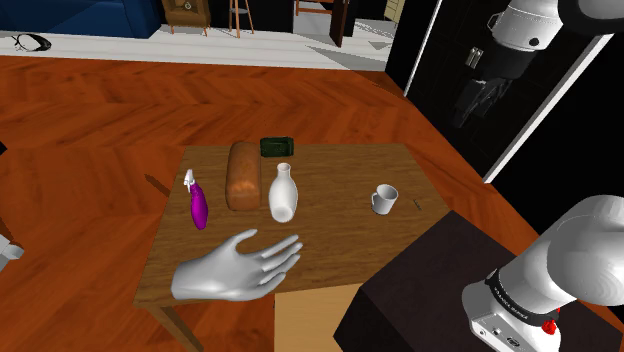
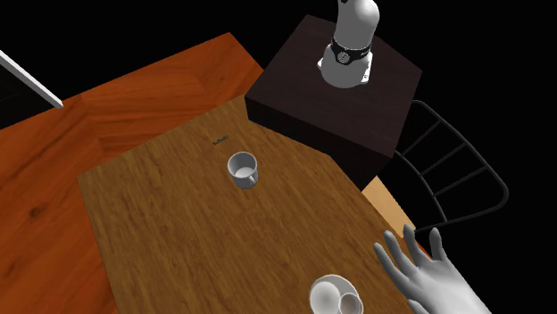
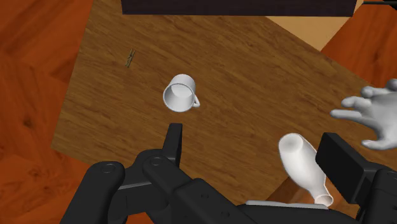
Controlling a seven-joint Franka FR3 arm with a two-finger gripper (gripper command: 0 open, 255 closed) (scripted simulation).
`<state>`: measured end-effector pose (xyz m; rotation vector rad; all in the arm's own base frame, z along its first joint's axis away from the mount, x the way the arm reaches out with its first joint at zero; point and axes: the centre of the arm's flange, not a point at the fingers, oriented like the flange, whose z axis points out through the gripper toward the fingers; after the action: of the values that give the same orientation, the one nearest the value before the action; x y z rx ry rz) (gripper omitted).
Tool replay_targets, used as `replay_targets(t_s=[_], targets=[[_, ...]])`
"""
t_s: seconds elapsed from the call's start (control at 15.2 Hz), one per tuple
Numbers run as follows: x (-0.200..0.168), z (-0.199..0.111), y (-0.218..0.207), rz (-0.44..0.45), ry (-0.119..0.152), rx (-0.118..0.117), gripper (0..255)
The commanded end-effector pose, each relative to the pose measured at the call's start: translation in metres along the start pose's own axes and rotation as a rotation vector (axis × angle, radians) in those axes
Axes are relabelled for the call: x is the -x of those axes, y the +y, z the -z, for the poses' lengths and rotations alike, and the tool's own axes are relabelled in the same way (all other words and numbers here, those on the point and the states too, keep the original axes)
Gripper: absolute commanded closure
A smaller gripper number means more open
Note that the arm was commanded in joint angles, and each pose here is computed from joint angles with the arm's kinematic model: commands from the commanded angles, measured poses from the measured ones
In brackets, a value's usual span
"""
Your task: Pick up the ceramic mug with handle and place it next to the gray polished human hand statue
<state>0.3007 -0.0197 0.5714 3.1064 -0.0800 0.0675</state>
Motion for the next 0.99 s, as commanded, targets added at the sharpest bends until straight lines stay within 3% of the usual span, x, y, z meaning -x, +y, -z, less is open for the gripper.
replay_targets(t_s=[0.0, 0.92], targets=[[0.000, 0.000, 0.000, 0.000, 0.000, 0.000, 0], [-0.053, -0.168, 0.062, 0.002, -0.001, -0.042, 0]])
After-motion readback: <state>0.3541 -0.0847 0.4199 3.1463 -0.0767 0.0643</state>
